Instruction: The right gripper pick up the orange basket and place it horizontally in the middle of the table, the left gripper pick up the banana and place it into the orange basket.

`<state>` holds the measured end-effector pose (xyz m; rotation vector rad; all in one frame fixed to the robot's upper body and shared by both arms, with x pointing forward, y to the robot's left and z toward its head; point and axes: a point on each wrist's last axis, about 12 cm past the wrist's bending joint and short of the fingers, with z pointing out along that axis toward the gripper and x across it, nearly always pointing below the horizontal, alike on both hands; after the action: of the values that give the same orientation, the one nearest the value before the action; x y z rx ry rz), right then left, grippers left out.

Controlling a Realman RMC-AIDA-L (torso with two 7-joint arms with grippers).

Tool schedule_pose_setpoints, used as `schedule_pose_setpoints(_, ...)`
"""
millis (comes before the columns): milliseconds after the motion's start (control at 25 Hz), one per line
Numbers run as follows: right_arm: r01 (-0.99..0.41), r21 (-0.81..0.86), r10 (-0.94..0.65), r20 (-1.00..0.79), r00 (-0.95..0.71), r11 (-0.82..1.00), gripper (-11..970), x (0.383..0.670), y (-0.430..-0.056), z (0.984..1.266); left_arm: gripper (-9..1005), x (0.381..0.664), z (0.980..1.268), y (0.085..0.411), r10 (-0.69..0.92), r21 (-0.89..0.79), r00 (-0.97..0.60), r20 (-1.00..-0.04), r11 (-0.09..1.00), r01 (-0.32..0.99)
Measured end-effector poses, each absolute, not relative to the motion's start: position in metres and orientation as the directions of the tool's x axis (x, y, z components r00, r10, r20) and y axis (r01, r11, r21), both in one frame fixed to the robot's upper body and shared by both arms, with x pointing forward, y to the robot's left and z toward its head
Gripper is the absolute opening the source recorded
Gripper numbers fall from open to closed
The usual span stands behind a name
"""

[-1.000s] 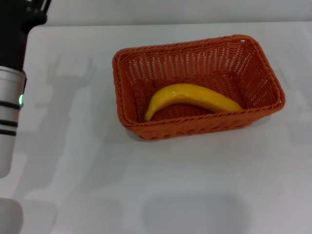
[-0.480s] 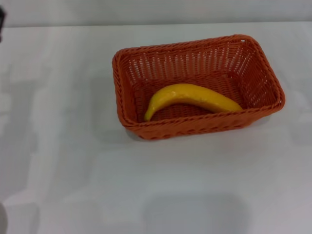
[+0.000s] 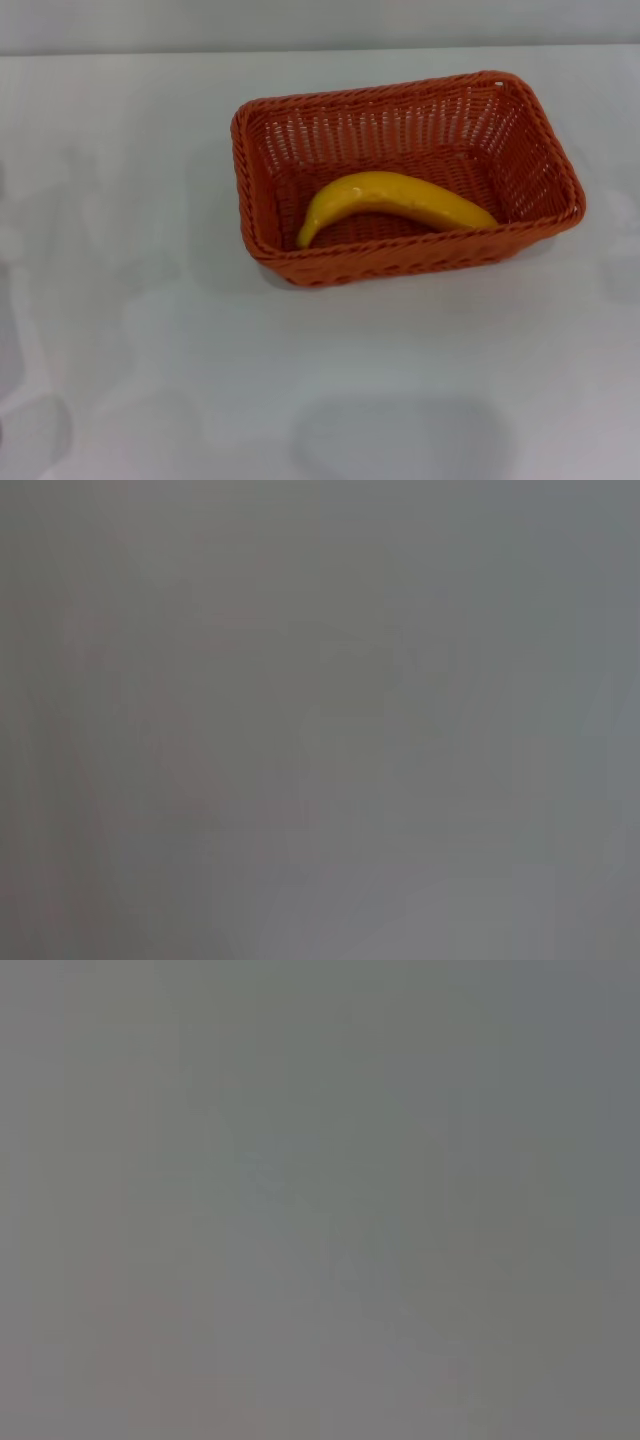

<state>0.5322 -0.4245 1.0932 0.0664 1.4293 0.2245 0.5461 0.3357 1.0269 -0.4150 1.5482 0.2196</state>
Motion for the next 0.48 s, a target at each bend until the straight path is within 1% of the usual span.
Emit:
schedule_pose_setpoints(80,-0.113,0.181,0.194,-0.973,0.123,0.977,876,0.532,-0.425,1.093,880,0.548,1.023,0.334,-0.124,-0.108,-0.016,-0.992,0.92,-0.376)
schedule_pose_setpoints(200,-0.111,0.181,0.194,-0.973,0.121,0.977,876,0.532,-0.425,1.092,880,0.549,1.024,0.33,-0.075,-0.061,-0.029,-0.997,0.942,-0.331)
schedule_pose_setpoints(360,-0.11,0.18,0.193,-0.974,0.121,0.977,876,0.532,-0.425,1.093,880,0.55,1.027,0.323,0.001,0.004,-0.009,-1.0,0.967,-0.254)
schedule_pose_setpoints(480,-0.109,0.168,0.182,-0.976,0.123,0.98,876,0.532,-0.426,1.093,880,0.549,1.031,0.321,0.03,0.023,0.026,-0.999,0.972,-0.236)
